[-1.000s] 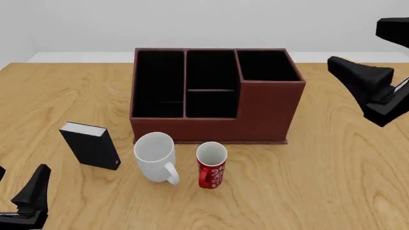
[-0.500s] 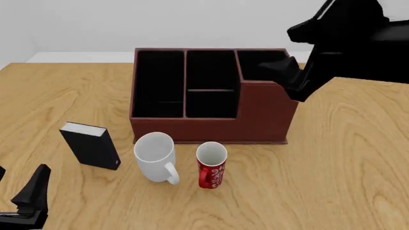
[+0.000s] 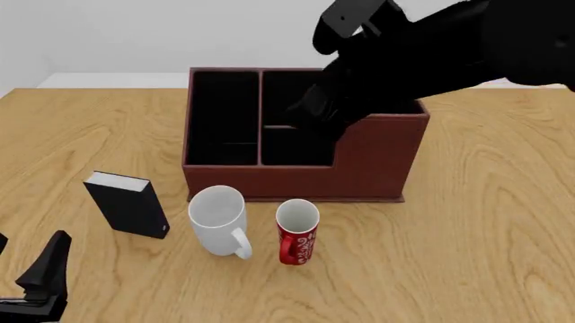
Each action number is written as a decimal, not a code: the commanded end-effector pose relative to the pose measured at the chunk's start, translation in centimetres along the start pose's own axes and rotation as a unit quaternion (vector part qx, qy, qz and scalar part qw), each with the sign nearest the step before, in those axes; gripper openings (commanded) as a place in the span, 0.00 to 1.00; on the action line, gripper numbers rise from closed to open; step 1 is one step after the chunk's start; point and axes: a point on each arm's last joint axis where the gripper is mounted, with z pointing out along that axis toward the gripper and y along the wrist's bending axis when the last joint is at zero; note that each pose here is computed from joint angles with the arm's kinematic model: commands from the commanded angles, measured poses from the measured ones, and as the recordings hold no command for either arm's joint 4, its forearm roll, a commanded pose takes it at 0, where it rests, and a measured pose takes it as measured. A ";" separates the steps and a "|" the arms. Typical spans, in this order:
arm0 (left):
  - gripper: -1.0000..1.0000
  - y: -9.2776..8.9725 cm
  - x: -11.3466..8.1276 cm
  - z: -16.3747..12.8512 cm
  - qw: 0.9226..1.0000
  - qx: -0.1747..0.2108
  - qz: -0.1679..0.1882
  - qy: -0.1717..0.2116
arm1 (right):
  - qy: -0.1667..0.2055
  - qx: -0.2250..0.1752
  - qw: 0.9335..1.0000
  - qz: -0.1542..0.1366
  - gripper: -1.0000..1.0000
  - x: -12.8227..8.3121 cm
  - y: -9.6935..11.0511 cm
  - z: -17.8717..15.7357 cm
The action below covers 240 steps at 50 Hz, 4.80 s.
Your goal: Pick up the white mug and place it to the right of the caddy.
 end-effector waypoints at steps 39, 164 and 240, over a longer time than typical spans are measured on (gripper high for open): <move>1.00 0.0 0.0 0.0 1.000 0.000 0.000 0.000 | 0.120 -0.106 0.985 0.070 1.00 -0.1 8.9 9.5; 1.00 0.0 0.0 0.0 1.000 0.000 0.000 0.000 | 0.190 -0.093 0.967 0.143 1.00 6.0 11.4 19.0; 1.00 0.0 0.0 0.0 1.000 0.000 0.000 0.000 | 0.212 -0.092 0.960 0.160 1.00 8.5 12.8 20.7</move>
